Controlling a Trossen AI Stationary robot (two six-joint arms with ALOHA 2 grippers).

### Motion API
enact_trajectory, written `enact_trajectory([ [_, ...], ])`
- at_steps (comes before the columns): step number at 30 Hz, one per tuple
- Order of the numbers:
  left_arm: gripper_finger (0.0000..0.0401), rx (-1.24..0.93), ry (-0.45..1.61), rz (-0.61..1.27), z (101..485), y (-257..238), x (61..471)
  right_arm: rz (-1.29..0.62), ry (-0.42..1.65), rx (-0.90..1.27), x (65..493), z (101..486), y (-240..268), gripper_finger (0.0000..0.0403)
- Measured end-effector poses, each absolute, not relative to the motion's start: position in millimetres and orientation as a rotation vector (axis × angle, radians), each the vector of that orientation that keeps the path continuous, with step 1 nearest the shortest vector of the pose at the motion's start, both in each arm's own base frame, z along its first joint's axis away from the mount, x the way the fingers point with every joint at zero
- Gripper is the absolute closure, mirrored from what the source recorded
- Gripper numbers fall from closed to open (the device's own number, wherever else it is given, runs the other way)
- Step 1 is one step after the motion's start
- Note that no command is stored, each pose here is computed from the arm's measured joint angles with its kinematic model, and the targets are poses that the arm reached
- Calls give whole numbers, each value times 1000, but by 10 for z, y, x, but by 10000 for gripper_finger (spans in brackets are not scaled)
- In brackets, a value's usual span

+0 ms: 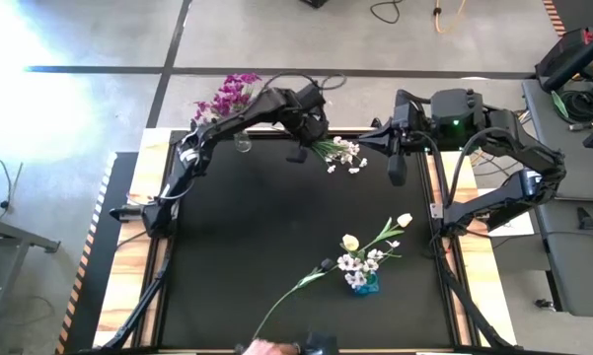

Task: Sort flowers into vase by color
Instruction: Put the white flowers into the blue vase

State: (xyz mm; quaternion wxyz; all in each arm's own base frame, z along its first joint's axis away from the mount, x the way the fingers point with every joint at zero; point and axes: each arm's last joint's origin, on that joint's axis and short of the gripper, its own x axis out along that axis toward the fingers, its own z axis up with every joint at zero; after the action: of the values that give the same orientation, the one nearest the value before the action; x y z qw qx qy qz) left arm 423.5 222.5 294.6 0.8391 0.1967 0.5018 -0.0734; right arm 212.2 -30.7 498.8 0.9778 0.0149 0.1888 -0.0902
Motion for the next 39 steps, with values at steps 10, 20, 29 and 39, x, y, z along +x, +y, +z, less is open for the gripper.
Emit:
enact_trajectory([
  [10,401,147,992,-204,3171,1642,4321,-224,558,-21,2181,4652,-395,391],
  [20,401,27,840,-101,2908,1390,4572,-219,474,30,2097,4204,-625,394],
  [29,401,-107,664,57,2554,1212,4208,-278,476,87,1935,4020,-738,394],
  [39,401,-153,578,276,2711,921,3327,-373,528,148,2223,3819,-1263,394],
])
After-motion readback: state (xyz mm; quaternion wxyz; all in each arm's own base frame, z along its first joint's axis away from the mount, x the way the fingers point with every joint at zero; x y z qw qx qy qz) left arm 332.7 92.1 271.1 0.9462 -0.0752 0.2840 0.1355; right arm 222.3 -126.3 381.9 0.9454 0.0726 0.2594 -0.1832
